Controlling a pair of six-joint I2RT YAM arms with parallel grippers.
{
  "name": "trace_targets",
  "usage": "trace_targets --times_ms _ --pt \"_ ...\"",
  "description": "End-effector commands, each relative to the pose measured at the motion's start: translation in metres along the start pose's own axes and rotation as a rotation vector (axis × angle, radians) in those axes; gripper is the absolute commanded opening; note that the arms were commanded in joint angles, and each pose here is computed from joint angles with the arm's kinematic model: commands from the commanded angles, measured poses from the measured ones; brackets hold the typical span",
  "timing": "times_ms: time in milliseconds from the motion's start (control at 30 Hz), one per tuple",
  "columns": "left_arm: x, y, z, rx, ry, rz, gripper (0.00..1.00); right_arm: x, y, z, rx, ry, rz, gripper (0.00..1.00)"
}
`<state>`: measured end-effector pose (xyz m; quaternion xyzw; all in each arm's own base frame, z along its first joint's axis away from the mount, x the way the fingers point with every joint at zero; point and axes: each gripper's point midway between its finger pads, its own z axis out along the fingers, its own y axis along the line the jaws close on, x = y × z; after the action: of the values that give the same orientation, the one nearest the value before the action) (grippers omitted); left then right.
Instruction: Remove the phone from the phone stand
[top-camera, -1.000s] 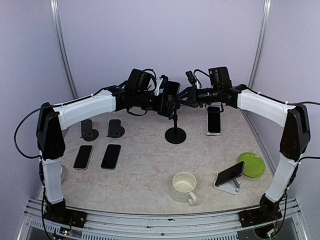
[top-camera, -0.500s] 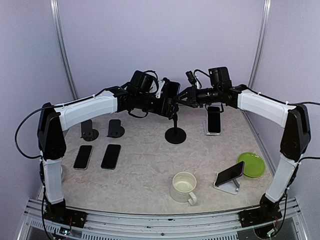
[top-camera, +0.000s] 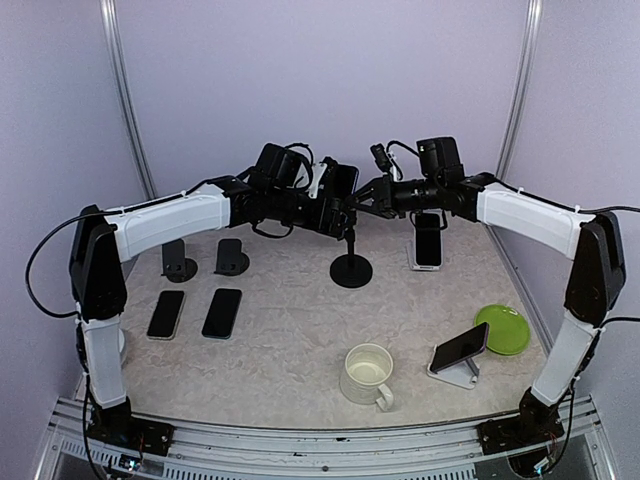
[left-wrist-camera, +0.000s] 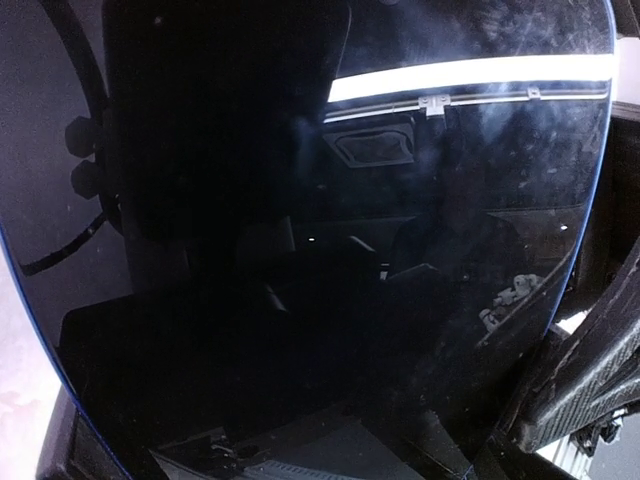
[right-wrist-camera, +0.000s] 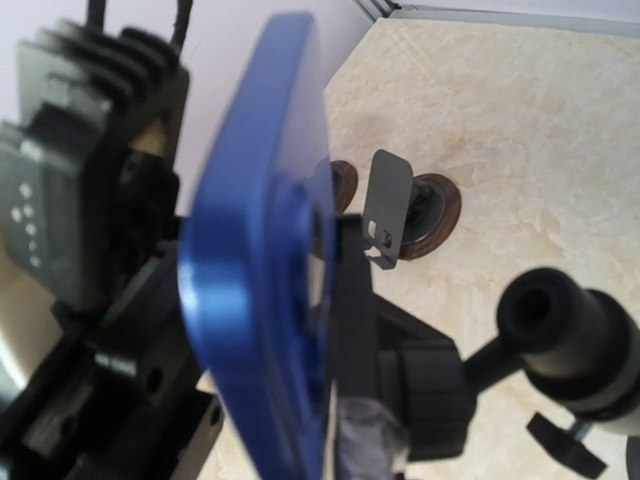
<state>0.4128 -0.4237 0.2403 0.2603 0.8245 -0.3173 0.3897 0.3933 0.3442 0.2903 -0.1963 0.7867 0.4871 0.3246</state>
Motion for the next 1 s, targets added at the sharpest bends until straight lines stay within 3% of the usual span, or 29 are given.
trace_targets --times_ms 0,233,533,967 --pt "-0.015 0.115 -0.038 -0.299 -0.058 -0.131 0.47 0.012 0.024 -0.028 -0.052 0.052 0.025 0.0" --pt "-0.015 0.118 -0.041 -0.273 -0.053 -0.133 0.41 0.009 0.016 -0.036 -0.04 0.044 0.033 0.0" --pt "-0.035 0.003 -0.036 0.165 -0.126 -0.039 0.38 0.006 0.011 -0.029 -0.042 0.036 0.042 0.0" --pt "-0.036 -0.075 -0.062 0.356 -0.165 0.043 0.36 0.004 0.004 -0.024 -0.027 0.02 0.057 0.0"
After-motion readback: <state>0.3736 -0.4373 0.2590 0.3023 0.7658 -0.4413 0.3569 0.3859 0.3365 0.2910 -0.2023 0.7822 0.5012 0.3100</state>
